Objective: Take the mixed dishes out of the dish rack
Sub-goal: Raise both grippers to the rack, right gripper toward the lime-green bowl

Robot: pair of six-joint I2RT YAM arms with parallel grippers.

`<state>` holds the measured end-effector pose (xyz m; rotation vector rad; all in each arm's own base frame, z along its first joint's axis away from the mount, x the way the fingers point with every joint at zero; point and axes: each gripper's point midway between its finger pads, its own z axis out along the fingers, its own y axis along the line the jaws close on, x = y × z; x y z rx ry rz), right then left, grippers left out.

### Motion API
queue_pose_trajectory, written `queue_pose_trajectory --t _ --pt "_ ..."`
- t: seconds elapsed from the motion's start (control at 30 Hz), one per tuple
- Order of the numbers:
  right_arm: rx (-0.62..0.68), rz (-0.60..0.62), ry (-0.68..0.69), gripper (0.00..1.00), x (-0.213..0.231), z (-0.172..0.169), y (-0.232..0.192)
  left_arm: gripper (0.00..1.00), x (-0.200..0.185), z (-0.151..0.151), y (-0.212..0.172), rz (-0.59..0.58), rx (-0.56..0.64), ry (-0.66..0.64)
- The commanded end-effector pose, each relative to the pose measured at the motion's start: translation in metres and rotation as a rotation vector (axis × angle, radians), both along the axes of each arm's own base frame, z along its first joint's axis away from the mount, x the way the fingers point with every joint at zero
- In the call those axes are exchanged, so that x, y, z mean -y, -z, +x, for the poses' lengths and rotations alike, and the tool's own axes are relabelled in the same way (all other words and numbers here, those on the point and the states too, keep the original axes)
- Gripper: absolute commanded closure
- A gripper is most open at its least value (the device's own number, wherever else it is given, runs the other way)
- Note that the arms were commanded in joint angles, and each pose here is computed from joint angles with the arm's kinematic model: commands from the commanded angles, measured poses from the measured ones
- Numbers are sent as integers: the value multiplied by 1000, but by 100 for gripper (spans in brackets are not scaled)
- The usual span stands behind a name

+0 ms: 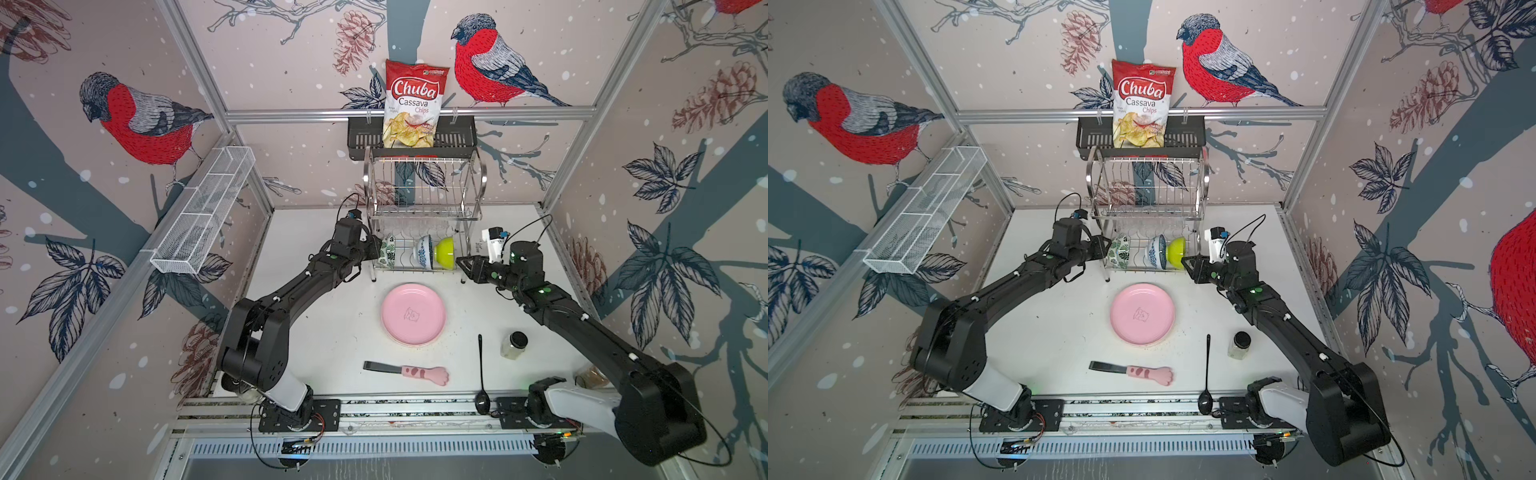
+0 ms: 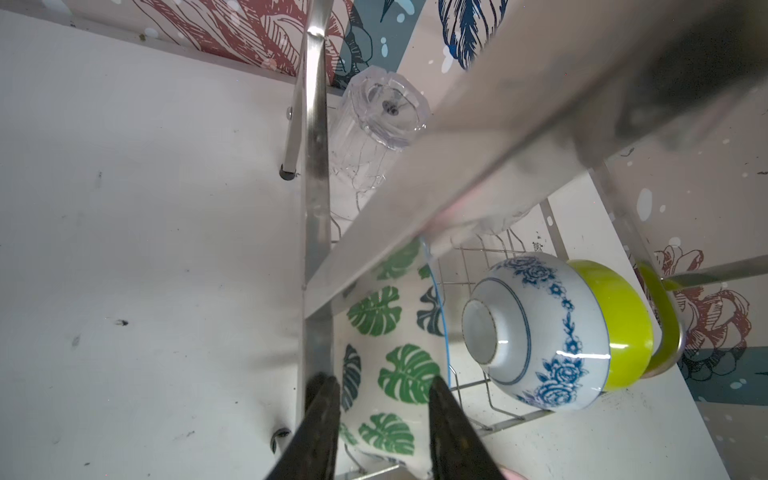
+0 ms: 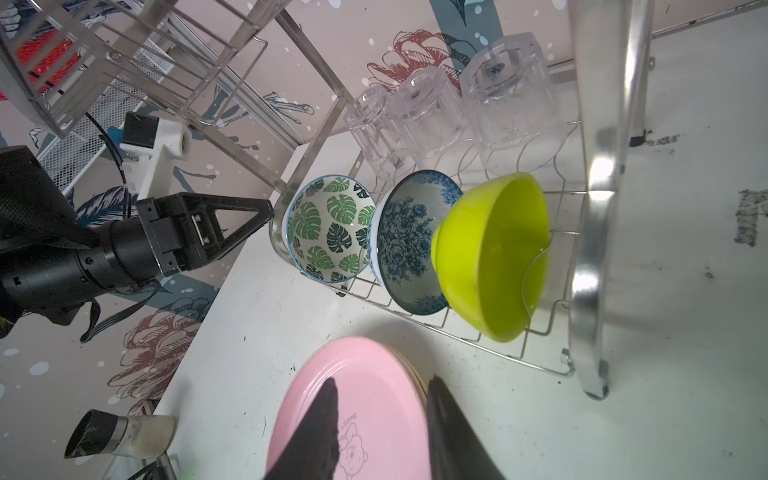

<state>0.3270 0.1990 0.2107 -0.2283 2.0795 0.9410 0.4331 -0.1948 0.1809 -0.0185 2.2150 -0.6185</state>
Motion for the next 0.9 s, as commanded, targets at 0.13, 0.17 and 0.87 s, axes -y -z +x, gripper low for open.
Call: queue_pose_trajectory --t 0.13,0.17,0.87 --pt "41 23 -51 61 -11 9 -10 65 -6 5 2 52 1 -15" --pt "42 23 -52 61 -11 9 -10 65 -6 4 0 52 6 -16" --pt "-10 5 -38 55 -17 28 11 58 -16 0 24 70 -23 -35"
